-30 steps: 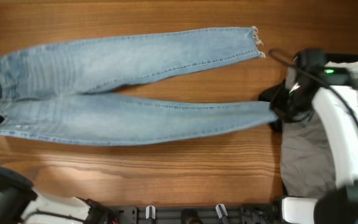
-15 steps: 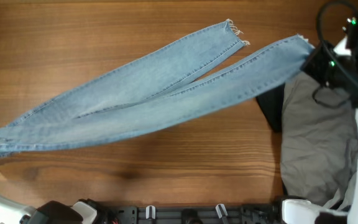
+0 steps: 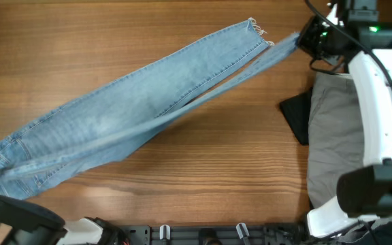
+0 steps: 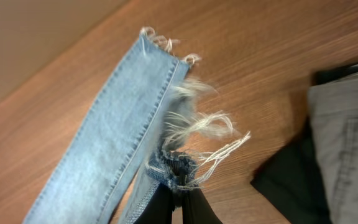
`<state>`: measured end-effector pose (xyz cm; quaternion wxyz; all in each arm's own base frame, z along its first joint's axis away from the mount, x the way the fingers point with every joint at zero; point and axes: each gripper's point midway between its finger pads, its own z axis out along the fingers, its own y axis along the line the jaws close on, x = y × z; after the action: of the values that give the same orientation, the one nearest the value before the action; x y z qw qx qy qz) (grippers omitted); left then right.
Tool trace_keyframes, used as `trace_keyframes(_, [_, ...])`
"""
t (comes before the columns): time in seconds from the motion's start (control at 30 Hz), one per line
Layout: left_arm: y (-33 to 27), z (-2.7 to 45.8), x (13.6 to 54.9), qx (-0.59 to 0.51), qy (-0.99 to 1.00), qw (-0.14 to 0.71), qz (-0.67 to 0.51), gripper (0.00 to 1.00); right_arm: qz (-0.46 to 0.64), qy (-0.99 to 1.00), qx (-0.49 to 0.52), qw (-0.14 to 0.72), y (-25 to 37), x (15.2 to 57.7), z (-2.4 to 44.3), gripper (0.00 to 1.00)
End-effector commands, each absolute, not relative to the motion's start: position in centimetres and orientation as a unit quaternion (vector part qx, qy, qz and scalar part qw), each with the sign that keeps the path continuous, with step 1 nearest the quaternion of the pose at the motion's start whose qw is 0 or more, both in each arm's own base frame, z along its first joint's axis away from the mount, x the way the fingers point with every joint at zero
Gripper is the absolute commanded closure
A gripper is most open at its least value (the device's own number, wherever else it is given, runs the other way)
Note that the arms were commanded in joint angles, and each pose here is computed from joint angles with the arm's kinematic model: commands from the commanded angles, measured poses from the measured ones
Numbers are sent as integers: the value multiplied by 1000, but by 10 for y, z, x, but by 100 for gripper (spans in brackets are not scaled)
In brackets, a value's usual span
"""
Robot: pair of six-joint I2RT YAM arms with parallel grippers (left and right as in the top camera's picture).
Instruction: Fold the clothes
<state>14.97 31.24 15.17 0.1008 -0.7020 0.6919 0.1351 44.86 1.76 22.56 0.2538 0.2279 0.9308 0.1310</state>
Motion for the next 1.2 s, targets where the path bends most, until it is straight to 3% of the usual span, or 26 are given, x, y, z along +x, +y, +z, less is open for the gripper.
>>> trace_keyframes(0.0, [322, 111, 145, -710, 686, 65, 146, 96, 130, 935, 224, 242, 22, 467, 202, 96])
trace_keyframes(0.23, [339, 65, 162, -710, 691, 55, 128, 93, 143, 927, 208, 276, 33, 492, 201, 96])
trace_keyframes(0.43, [345, 64, 166, -709, 690, 67, 129, 92, 147, 916, 280, 245, 48, 506, 163, 95])
trace_keyframes(0.7, [347, 65, 169, -710, 689, 75, 127, 91, 236, 905, 230, 269, 80, 558, 129, 96])
trace_keyframes(1.17, [348, 65, 169, -710, 689, 76, 127, 88, 366, 832, 155, 388, 72, 593, 269, 96])
